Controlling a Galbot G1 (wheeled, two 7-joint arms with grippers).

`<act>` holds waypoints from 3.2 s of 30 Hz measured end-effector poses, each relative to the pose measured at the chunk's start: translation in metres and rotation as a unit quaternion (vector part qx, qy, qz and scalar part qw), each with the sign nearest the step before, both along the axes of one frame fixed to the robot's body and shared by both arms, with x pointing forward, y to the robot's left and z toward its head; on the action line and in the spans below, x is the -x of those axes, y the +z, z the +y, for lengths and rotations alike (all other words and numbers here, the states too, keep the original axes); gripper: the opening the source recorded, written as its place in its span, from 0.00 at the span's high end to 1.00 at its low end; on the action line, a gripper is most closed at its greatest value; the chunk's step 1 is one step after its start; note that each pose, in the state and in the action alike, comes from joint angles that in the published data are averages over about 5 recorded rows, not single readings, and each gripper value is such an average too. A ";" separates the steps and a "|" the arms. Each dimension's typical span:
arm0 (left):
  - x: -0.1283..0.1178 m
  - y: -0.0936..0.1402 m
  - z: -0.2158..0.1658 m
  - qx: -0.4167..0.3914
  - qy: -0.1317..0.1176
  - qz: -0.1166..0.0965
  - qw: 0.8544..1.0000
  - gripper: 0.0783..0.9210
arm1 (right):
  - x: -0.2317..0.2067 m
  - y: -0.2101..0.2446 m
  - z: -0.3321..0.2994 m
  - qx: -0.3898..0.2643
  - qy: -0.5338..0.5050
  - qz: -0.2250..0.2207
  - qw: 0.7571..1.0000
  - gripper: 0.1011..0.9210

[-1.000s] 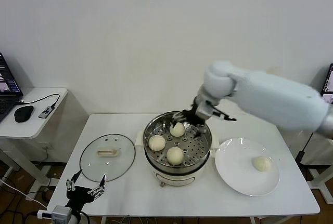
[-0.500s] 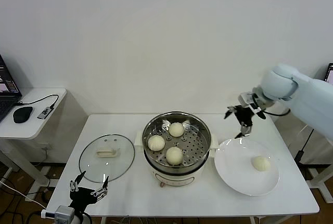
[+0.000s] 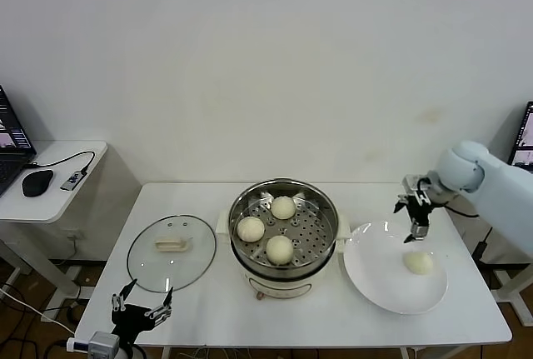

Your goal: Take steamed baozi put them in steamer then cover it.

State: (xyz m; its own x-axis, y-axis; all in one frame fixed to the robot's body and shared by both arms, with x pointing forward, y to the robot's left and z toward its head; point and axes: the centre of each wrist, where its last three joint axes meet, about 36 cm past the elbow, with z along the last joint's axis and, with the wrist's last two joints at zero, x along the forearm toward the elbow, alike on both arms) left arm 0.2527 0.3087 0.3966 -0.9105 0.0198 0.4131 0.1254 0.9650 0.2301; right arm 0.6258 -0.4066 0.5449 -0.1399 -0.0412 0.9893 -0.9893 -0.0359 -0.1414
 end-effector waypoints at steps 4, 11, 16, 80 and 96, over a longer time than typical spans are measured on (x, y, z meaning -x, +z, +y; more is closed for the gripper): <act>-0.002 -0.003 0.002 0.000 0.002 0.003 1.000 0.12 | 0.001 -0.018 -0.006 0.014 -0.003 0.008 1.000 0.12; -0.001 -0.010 0.000 0.002 0.001 0.013 1.000 0.12 | 0.002 -0.044 -0.012 0.031 -0.007 0.018 0.999 0.12; -0.002 -0.011 0.002 0.000 0.001 0.013 1.000 0.12 | 0.003 -0.055 -0.012 0.039 -0.005 0.023 0.999 0.12; -0.011 -0.017 0.000 -0.017 -0.010 0.008 1.000 0.12 | 0.006 -0.019 -0.016 -0.009 -0.053 0.006 0.999 0.39; -0.020 -0.004 0.006 -0.063 -0.009 -0.031 0.998 0.12 | -0.029 0.129 0.110 -0.063 -0.001 -0.003 0.998 0.38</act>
State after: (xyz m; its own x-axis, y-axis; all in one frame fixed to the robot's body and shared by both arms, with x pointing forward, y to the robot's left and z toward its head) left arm 0.2727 0.3149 0.3926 -0.9342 -0.0127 0.3565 0.1236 0.9259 0.3569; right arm 0.6553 -0.2964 0.6742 -0.1461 -0.1650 0.9754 -0.9885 -0.0145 -0.1505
